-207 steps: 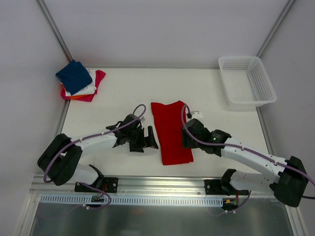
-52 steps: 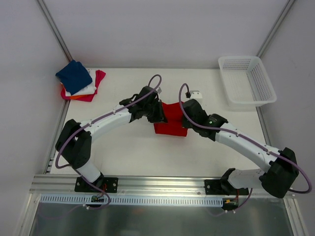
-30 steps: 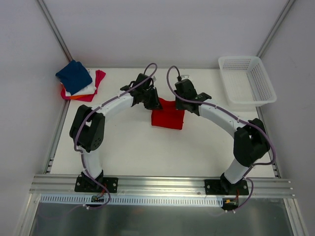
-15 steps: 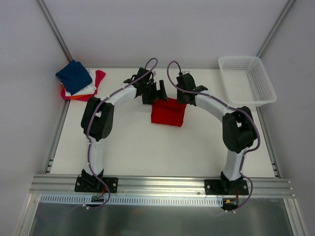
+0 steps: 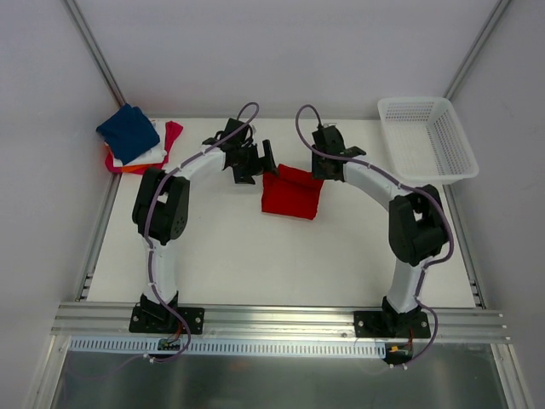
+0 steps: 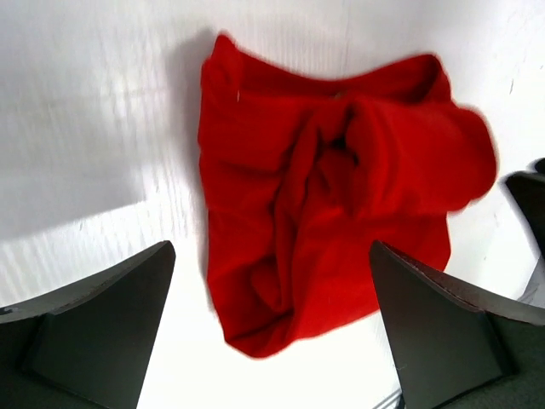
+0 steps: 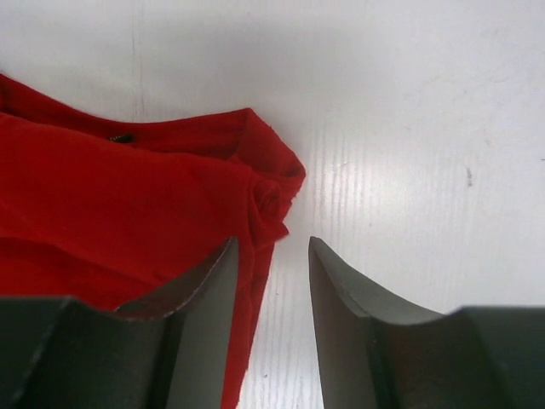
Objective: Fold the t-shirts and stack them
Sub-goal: Fold the tshirt
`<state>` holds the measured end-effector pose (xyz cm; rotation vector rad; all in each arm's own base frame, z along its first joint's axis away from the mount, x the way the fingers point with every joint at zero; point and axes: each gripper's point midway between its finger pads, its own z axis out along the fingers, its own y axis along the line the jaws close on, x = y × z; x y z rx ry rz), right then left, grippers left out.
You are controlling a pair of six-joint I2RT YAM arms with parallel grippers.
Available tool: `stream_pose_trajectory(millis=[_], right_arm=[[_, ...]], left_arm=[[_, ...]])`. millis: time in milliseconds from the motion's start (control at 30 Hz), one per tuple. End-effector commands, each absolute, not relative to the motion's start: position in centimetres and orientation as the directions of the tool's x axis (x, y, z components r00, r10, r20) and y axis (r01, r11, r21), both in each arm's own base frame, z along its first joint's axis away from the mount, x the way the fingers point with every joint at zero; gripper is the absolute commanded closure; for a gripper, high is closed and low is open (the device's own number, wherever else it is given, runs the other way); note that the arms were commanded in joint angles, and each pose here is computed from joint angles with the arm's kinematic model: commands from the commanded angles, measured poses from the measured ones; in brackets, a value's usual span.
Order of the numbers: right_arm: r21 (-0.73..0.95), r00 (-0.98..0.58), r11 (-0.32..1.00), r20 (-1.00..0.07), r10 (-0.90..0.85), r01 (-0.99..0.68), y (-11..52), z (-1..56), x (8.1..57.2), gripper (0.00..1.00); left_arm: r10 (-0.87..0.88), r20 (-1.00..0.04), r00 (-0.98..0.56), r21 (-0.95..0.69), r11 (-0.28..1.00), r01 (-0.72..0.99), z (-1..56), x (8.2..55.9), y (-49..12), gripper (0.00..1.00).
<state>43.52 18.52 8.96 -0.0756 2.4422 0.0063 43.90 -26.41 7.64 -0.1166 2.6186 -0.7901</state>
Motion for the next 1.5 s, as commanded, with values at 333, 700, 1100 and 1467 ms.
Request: stream_pose_trajectory(millis=[333,700,1100,1467], right_arm=[[0.032,-0.606,0.990,-0.793,-0.058,-0.136,20.2,21.5,38.2,0.58],[0.039,-0.710,0.982,-0.697,-0.105,-0.184,24.2,14.6,39.3,0.59],[0.030,-0.745,0.979,-0.653,-0.134,-0.203,26.3,10.2,43.4,0.61],[0.084,-0.787,0.981,-0.611,-0.089,-0.176,26.2,6.1,48.2,0.61]], left_arm=[[-0.193,-0.367,-0.910,-0.484,0.875,0.010,8.3,38.5,-23.2,0.01],[-0.189,-0.364,-0.912,-0.485,0.875,0.012,8.3,37.0,-22.7,0.01],[-0.183,-0.364,-0.913,-0.470,0.883,0.010,8.1,35.5,-21.9,0.01],[-0.186,-0.377,-0.908,-0.465,0.885,0.012,8.6,34.5,-21.2,0.01]])
